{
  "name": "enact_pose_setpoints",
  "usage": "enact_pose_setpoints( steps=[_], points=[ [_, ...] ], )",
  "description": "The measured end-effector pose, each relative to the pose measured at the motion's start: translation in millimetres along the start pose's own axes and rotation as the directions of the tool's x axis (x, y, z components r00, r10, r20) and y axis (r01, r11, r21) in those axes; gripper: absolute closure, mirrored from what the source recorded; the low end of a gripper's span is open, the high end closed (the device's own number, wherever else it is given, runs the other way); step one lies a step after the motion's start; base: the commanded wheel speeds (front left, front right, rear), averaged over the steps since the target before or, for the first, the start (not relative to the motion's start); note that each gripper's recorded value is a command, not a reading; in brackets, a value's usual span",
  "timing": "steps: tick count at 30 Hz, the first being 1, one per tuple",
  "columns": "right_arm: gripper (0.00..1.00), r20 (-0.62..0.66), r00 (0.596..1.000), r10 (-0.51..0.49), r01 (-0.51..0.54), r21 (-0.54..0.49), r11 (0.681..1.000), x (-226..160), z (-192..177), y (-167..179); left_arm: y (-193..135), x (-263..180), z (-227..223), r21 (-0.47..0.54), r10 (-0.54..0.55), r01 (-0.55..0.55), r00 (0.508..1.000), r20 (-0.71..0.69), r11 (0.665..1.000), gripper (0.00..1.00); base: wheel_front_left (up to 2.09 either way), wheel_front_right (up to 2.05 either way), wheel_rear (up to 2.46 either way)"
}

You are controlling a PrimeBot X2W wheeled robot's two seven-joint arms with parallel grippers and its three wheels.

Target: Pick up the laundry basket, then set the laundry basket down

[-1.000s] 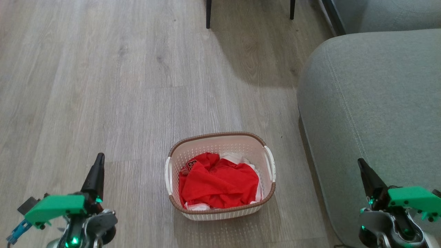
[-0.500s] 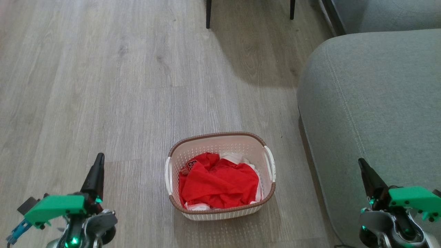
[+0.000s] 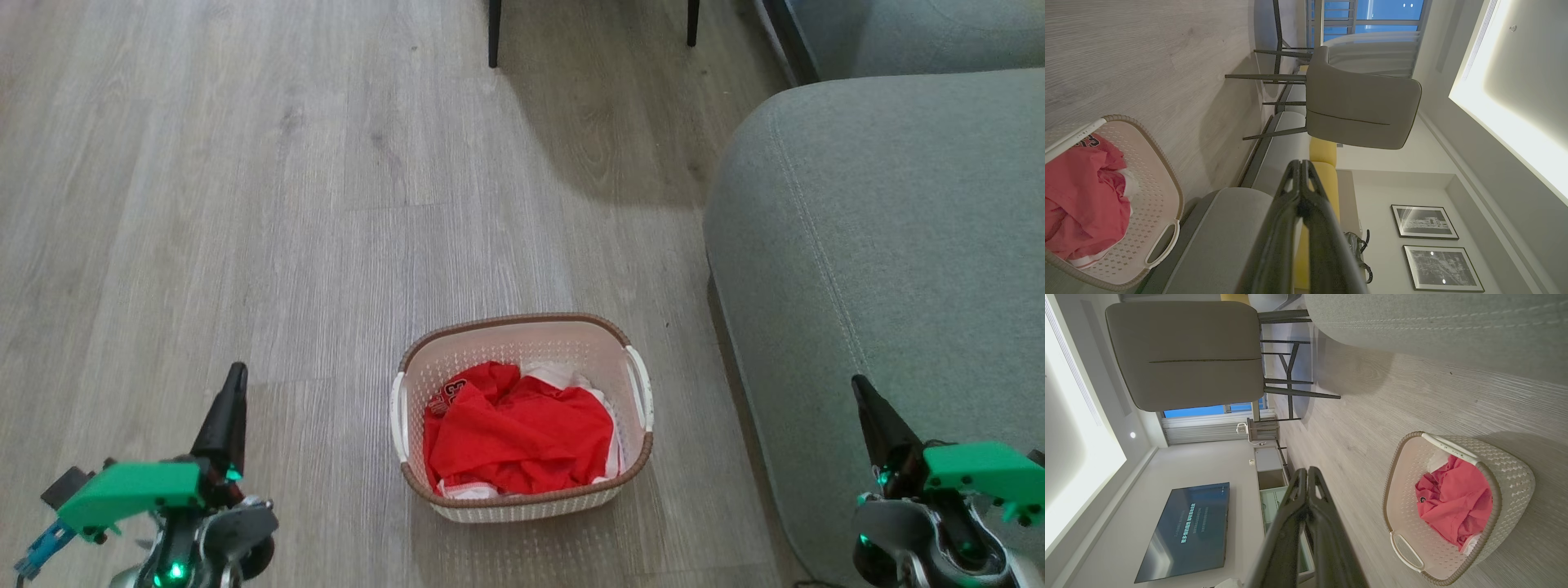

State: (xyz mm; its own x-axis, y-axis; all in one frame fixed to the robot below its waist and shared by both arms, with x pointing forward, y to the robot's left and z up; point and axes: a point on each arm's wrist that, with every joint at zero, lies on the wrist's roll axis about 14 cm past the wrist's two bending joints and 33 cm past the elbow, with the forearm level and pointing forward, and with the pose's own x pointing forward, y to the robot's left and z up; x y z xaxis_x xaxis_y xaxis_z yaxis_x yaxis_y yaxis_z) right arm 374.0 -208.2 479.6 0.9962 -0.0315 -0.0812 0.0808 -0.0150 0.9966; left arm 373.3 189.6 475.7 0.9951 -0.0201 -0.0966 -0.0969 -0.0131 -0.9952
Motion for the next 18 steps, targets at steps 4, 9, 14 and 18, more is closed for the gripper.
enact_pose_setpoints(
  steps=[4, 9, 14, 18],
  points=[
    [1.0, 0.001, 1.0, 0.0, 0.0, 0.0, 1.0, 0.0, 0.4, 0.0, 0.0, 0.0, -0.1, 0.0, 0.0, 0.0, 1.0, -0.001, 1.0, 1.0, 0.0, 0.0, 0.0],
    [1.0, 0.002, 1.0, 0.0, 0.0, 0.0, 1.0, 0.0, 0.6, 0.0, 0.0, 0.0, -0.1, 0.0, 0.0, 0.0, 1.0, 0.0, 1.0, 1.0, 0.0, 0.0, 0.0],
    [1.0, 0.002, 1.0, 0.0, 0.0, 0.001, 1.0, -0.1, 0.7, 0.1, 0.0, 0.0, 0.0, 0.0, 0.0, 0.0, 1.0, 0.0, 1.0, 1.0, 0.0, 0.0, 0.0],
    [1.0, 0.002, 1.0, 0.0, 0.0, 0.001, 1.0, -0.1, 0.8, 0.1, 0.0, 0.0, 0.1, 0.0, 0.0, 0.0, 1.0, 0.0, 1.0, 1.0, 0.0, 0.0, 0.0]
  ],
)
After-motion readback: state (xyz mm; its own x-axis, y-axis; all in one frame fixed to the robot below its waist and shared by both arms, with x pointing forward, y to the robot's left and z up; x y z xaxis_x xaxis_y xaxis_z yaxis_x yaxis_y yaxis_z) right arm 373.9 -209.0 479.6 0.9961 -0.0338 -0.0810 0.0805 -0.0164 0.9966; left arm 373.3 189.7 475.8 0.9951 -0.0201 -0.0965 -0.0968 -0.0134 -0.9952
